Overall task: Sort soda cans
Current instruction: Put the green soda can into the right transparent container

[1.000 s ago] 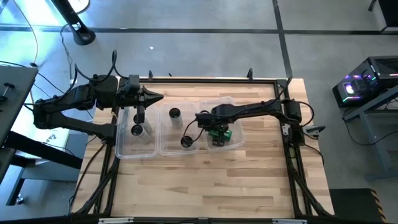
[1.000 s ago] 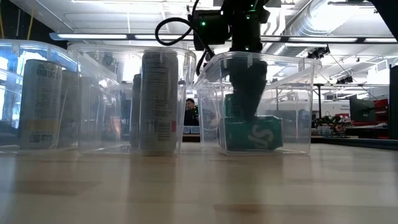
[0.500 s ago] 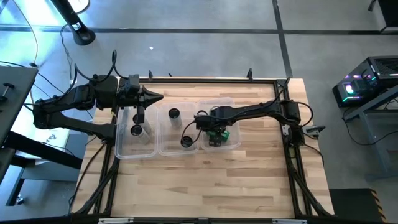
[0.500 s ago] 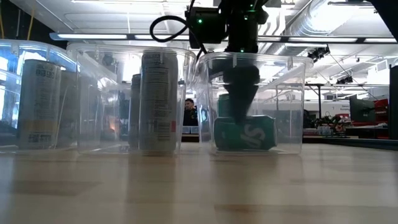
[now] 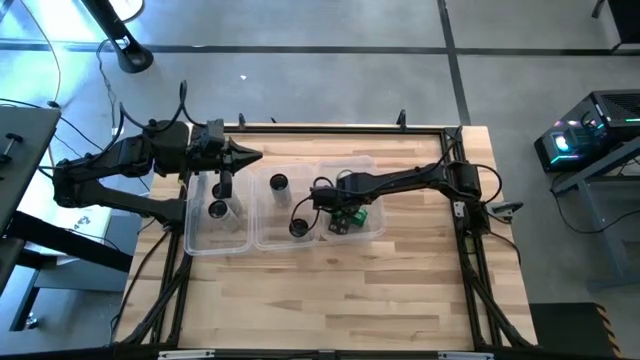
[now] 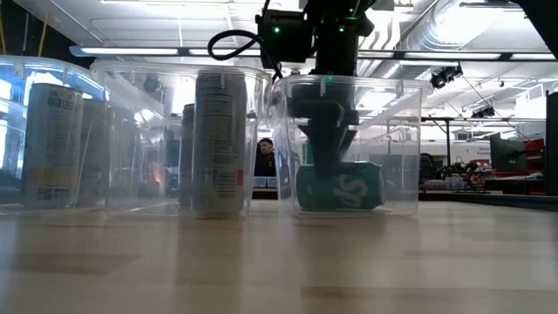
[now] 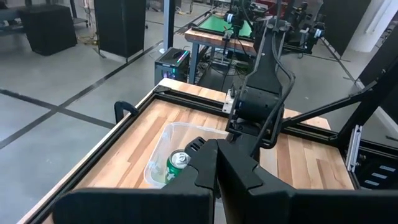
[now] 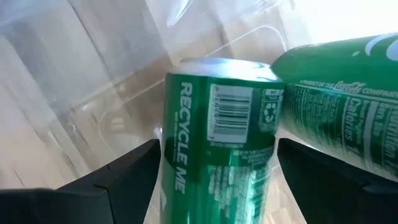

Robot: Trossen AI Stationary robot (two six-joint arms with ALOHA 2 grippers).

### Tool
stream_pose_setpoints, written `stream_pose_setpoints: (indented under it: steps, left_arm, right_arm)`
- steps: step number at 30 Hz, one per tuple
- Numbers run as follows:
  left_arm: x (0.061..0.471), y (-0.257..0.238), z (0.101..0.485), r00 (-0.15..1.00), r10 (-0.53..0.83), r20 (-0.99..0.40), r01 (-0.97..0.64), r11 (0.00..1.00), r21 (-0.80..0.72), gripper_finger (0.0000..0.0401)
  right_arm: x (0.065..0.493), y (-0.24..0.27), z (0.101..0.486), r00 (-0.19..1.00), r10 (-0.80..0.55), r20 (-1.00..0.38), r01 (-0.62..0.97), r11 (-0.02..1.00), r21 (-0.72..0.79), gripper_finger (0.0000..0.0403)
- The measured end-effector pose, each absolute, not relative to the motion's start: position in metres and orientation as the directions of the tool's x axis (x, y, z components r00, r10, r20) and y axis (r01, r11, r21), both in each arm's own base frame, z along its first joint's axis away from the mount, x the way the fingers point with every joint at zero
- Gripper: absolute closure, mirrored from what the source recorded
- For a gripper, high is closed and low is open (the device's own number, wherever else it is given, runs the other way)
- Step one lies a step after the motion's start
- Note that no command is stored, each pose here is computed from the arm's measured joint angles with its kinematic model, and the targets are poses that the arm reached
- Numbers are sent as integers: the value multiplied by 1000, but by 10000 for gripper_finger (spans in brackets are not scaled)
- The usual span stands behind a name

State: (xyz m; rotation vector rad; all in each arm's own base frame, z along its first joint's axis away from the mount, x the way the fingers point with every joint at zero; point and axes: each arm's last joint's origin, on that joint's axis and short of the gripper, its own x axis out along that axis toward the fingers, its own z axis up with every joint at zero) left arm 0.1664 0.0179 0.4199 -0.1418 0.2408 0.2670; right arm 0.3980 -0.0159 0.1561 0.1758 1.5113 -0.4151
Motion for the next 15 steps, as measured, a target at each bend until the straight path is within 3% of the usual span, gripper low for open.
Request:
stream_pose_setpoints:
  steps: [4, 8, 15]
  left_arm:
    - [167, 18, 421, 939, 244, -242, -274, 957, -99, 401]
    - [166, 18, 422, 942, 244, -229, -272, 957, -101, 401]
    - [160, 17, 430, 953, 247, -177, -265, 961, -85, 401]
  right_arm:
    - [398, -13, 156, 2, -157, -988, 347, 926, -147, 120]
    - [397, -12, 156, -1, -151, -989, 340, 929, -142, 212]
    - [396, -11, 162, 6, -150, -989, 343, 929, -139, 219]
